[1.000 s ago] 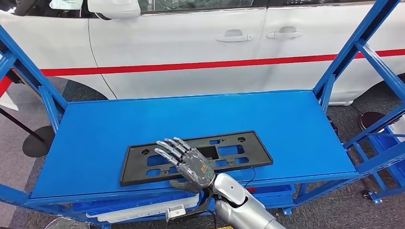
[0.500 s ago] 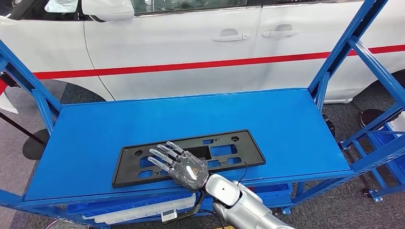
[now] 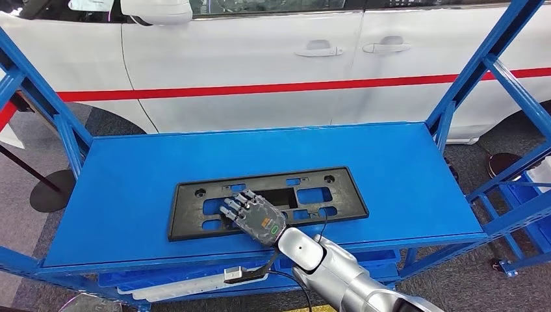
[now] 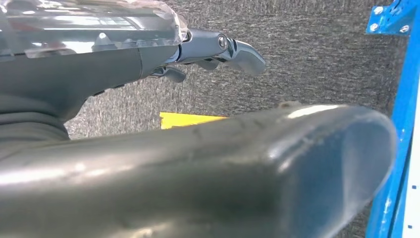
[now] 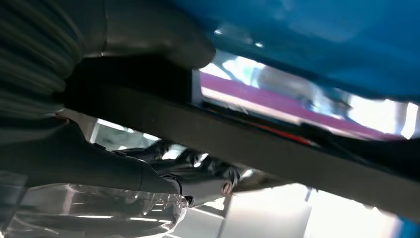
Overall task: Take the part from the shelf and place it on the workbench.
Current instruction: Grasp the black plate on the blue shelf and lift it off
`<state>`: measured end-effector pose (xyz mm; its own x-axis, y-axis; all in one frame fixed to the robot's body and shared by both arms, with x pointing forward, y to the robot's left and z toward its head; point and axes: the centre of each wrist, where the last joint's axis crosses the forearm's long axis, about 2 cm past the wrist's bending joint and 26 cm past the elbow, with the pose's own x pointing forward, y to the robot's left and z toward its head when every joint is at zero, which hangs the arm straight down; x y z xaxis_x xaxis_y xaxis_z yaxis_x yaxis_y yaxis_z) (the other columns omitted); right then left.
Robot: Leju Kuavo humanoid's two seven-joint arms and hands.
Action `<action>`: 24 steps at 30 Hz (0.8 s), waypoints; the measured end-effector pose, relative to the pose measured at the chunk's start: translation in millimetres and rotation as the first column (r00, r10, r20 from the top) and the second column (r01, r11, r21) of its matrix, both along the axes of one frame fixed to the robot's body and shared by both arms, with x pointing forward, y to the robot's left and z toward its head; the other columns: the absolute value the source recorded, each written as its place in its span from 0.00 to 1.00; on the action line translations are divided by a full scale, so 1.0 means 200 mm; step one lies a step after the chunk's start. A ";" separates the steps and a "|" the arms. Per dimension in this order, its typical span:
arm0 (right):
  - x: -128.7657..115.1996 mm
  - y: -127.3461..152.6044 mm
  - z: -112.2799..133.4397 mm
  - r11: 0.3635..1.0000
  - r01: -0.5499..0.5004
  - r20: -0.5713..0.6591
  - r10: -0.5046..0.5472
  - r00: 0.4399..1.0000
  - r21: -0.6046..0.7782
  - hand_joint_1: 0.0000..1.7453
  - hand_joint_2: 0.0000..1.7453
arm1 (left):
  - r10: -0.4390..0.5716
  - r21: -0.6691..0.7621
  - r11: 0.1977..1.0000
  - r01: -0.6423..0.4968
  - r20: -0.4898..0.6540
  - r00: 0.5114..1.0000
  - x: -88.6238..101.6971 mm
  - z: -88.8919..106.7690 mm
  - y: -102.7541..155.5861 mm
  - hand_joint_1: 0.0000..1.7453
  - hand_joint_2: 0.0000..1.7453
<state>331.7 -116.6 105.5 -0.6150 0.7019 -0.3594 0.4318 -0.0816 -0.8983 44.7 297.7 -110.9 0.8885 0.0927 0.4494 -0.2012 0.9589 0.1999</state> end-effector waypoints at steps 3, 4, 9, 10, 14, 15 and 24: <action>0.03 -0.02 0.00 0.997 0.081 -0.004 -0.081 0.997 -0.003 1.00 1.00 | -0.002 -0.001 1.000 0.002 0.007 1.000 0.00 0.00 -0.01 0.00 0.00; 0.04 -0.03 -0.01 0.995 0.103 -0.003 -0.103 0.995 -0.005 1.00 1.00 | -0.003 -0.001 1.000 0.003 0.009 1.000 0.00 0.00 -0.01 0.00 0.00; 0.07 -0.07 -0.01 0.988 0.153 -0.001 -0.153 0.988 -0.022 0.99 1.00 | -0.004 -0.003 1.000 0.004 0.009 1.000 -0.01 0.00 -0.01 0.00 0.00; 0.07 -0.07 -0.01 0.986 0.163 -0.005 -0.163 0.987 -0.026 0.99 1.00 | -0.004 -0.005 1.000 0.004 0.009 1.000 -0.01 0.00 -0.01 0.00 0.00; 0.08 -0.09 -0.02 0.982 0.187 -0.014 -0.188 0.982 -0.034 0.99 1.00 | -0.003 -0.006 1.000 0.003 0.007 1.000 -0.02 0.00 -0.01 0.00 0.00; 0.08 -0.09 -0.02 0.981 0.192 -0.014 -0.193 0.981 -0.034 1.00 1.00 | -0.002 -0.006 1.000 0.002 0.008 1.000 -0.02 0.00 -0.01 0.00 0.00; 0.12 -0.14 -0.02 0.977 0.212 -0.021 -0.213 0.977 -0.022 0.98 1.00 | -0.010 0.017 1.000 0.008 0.082 0.997 -0.01 0.00 0.00 0.00 1.00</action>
